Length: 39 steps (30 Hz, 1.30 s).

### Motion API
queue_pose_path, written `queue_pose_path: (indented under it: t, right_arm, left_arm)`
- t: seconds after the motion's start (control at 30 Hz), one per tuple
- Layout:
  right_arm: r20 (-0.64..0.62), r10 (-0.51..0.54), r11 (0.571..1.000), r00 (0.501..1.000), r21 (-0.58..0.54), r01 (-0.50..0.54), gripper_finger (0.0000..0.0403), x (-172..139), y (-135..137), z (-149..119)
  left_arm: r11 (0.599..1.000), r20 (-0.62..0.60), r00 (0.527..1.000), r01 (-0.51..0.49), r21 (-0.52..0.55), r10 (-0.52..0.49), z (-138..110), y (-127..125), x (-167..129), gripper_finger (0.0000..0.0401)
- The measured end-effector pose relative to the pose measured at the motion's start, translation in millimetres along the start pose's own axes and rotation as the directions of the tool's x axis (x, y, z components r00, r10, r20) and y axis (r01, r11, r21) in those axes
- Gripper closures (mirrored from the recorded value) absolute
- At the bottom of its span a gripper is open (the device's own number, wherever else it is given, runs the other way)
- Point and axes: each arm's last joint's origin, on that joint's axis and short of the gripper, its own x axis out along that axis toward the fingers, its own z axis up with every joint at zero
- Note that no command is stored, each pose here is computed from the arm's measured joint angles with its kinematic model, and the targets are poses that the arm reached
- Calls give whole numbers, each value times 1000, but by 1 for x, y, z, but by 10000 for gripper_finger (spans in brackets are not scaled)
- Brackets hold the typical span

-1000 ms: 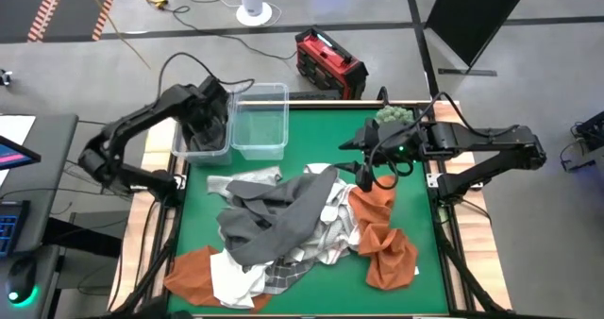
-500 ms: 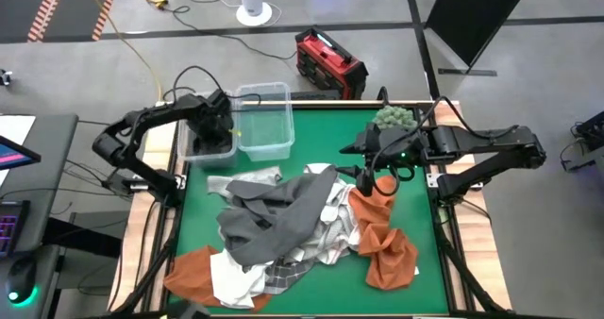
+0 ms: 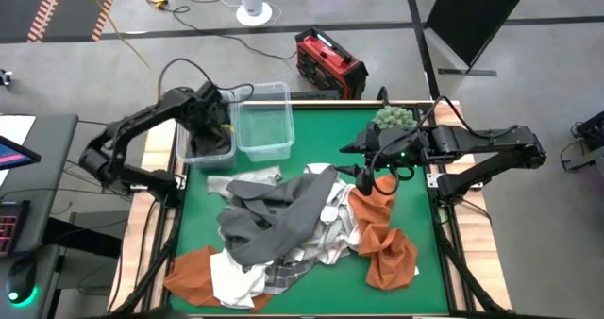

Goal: Sort towels by color in basket
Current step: Put the gray towel into the left transparent bin

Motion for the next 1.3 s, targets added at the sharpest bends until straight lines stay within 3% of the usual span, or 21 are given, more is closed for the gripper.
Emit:
queue_pose_path:
  t: [0.2, 0.37, 0.57, 0.83, 1.03, 1.3]
  right_arm:
    - [2, 1, 1000, 1000, -6, -1, 122, 0, 0, 0]
    - [5, 1, 1000, 1000, -7, -1, 122, 0, 0, 0]
    - [7, 3, 1000, 1000, 4, -3, 122, 0, 0, 1]
    - [42, -25, 999, 999, 46, 23, 122, 0, 0, 4]
    - [71, -45, 998, 996, 55, 41, 122, 0, 0, 6]
    - [75, -61, 996, 995, 73, 56, 122, 0, -1, 6]
  left_arm:
    - [989, 144, 984, -87, -118, 104, -11, 0, -33, 367]
    - [957, 341, 909, -158, -245, 238, -3, 9, -49, 367]
    - [929, 472, 829, -145, -340, 302, 9, 21, -38, 358]
    - [892, 532, 763, -128, -434, 368, 18, 32, -24, 281]
    - [857, 497, 778, -101, -505, 384, 17, 36, -14, 266]
    - [828, 480, 795, -50, -559, 372, 25, 40, -1, 296]
